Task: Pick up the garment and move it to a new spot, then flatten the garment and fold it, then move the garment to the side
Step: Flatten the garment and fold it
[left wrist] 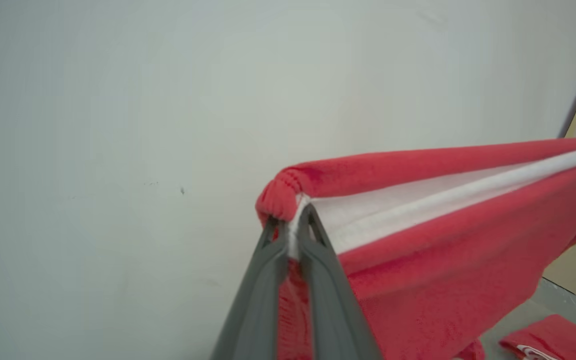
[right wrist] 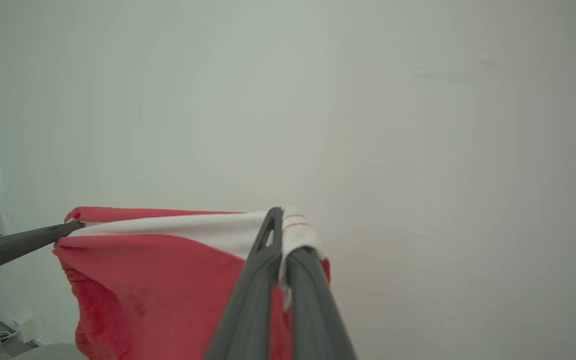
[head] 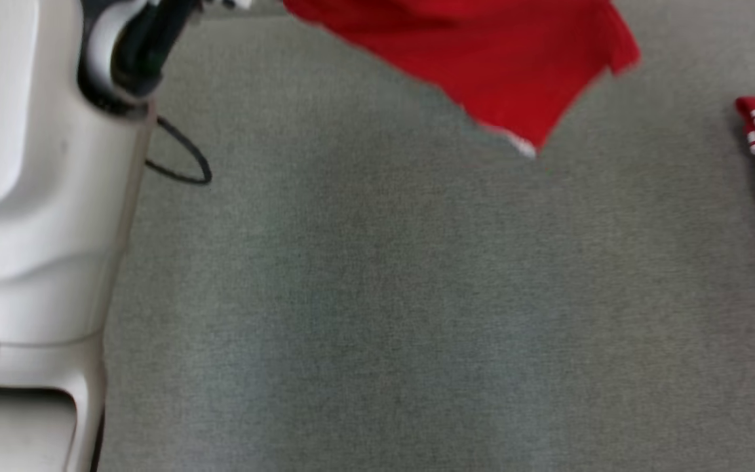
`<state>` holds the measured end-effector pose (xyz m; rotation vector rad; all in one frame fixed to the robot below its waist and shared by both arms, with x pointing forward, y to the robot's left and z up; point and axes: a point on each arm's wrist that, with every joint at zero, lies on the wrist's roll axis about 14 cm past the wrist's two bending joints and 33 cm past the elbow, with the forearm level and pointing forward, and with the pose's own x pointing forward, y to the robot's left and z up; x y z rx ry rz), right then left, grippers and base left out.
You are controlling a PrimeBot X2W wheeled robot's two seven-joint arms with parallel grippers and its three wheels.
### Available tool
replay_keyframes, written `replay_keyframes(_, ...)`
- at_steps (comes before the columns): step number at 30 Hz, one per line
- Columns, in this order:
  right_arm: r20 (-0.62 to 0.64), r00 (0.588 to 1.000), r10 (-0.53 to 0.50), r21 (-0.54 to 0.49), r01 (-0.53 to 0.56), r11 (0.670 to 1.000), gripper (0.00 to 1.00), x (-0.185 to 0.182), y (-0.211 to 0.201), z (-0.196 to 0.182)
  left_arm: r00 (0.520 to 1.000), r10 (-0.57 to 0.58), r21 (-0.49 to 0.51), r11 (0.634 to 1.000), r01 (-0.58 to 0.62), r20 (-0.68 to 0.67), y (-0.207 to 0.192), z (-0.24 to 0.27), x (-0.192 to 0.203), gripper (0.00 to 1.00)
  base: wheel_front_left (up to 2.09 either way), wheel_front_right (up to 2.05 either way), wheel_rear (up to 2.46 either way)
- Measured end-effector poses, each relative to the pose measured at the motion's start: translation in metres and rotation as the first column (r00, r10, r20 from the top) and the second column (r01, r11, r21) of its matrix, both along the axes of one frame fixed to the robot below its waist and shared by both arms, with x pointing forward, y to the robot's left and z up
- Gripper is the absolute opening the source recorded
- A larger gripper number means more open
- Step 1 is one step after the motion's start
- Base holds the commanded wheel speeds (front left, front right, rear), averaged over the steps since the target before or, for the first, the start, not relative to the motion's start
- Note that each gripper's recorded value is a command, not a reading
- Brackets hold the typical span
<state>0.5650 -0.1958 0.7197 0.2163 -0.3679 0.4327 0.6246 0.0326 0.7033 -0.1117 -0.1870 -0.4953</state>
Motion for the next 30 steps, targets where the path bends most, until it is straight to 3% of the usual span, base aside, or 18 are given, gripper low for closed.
replay_keyframes(6,-0.017,0.999,0.032,0.019,-0.032,0.999,0.00,0.039,0.024,-0.038,0.994,0.103,0.037,0.994,-0.104,0.020,0.020,-0.046,0.035,0.00,0.00,0.00,0.00)
replay_keyframes(11,-0.096,0.988,0.121,0.024,-0.120,0.993,0.00,0.032,0.053,-0.089,0.993,0.100,0.067,0.993,-0.096,-0.059,0.027,-0.107,0.027,0.00,0.00,0.00,0.00)
replay_keyframes(19,-0.343,0.912,0.226,-0.015,-0.246,0.969,0.00,-0.054,0.067,-0.177,0.974,0.084,0.044,0.996,-0.077,-0.209,0.038,-0.190,-0.041,0.00,0.00,0.00,0.00)
replay_keyframes(30,-0.519,0.811,0.271,0.005,-0.314,0.949,0.00,-0.178,0.066,-0.214,0.886,0.078,-0.011,0.996,-0.093,-0.458,0.053,-0.258,-0.194,0.00,0.00,0.00,0.00)
